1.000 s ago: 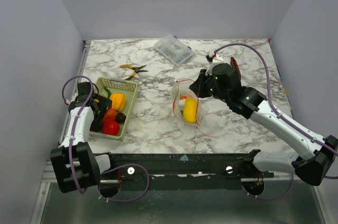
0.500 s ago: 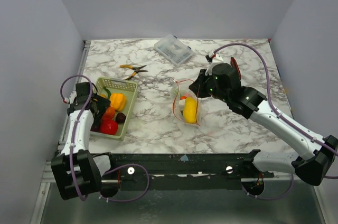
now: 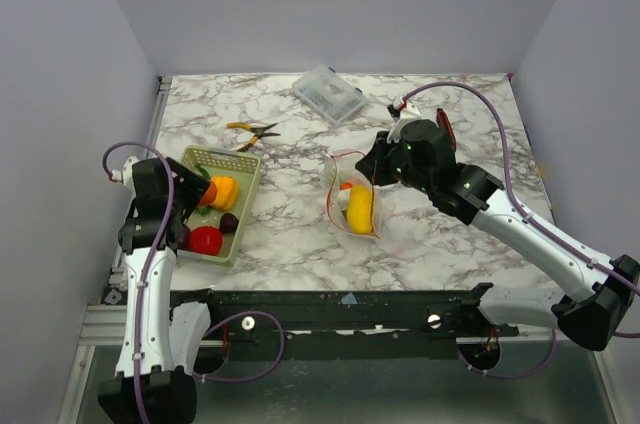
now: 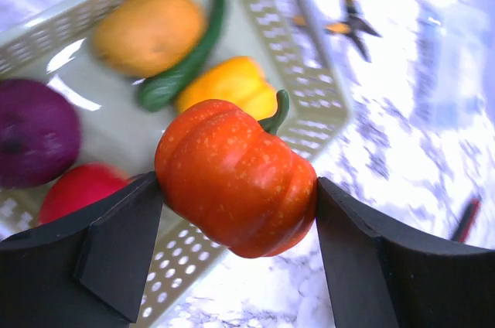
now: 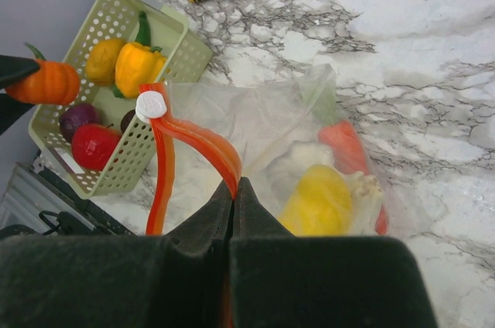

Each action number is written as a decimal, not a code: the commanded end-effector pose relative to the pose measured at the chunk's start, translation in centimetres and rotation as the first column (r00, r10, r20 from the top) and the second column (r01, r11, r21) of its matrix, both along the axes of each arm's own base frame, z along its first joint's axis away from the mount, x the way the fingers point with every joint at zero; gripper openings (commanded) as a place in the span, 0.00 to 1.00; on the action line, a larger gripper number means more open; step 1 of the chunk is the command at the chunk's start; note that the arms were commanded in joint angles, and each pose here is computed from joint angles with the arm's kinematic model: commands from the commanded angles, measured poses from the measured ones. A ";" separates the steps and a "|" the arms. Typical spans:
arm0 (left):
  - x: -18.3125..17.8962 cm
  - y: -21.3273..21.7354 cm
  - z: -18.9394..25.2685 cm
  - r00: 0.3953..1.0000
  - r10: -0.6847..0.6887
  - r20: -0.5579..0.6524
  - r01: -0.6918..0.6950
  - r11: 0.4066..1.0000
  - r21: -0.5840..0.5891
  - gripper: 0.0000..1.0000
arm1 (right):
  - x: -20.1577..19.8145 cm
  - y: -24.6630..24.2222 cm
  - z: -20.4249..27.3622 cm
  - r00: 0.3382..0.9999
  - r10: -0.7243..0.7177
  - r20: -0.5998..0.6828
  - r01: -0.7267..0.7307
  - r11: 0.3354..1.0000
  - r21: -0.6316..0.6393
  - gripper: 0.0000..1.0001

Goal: Place the food in the zip-top bag and seal the zipper
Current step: Pick up the fake vegetable from the bin, then place the fake vegetable in the zipper food storage bag.

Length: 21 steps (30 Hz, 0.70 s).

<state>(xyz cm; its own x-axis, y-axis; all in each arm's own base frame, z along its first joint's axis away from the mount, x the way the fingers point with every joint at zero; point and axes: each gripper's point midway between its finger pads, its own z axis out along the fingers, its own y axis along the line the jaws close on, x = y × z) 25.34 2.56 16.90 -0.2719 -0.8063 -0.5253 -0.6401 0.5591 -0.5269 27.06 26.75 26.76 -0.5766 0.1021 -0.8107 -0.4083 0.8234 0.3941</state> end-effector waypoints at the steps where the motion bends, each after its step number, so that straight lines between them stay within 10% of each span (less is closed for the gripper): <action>1: 1.7 -5.9 7.3 0.879 -0.371 0.299 0.362 0.928 0.086 0.20 | 0.2 0.5 0.0 1.000 0.014 0.007 -0.014 1.000 0.023 0.00; 5: -0.1 -15.4 12.8 0.442 -0.672 0.595 0.756 0.635 0.155 0.17 | 0.1 0.9 -0.1 1.000 0.030 -0.003 -0.030 0.999 0.031 0.00; 10: -4.7 -22.8 16.5 0.042 -0.782 0.621 0.857 0.349 0.380 0.16 | 0.1 1.0 -0.2 0.999 0.034 -0.007 -0.034 0.999 0.038 0.00; 15: -7.3 -26.5 17.8 -0.155 -0.810 0.565 0.828 0.206 0.522 0.09 | -0.1 1.1 0.2 0.999 0.041 -0.006 -0.041 0.998 0.050 0.00; 21: -7.1 -29.9 16.4 -0.210 -0.851 0.481 0.802 0.131 0.582 0.05 | -0.2 1.3 0.9 0.999 0.048 -0.002 -0.047 0.997 0.063 0.00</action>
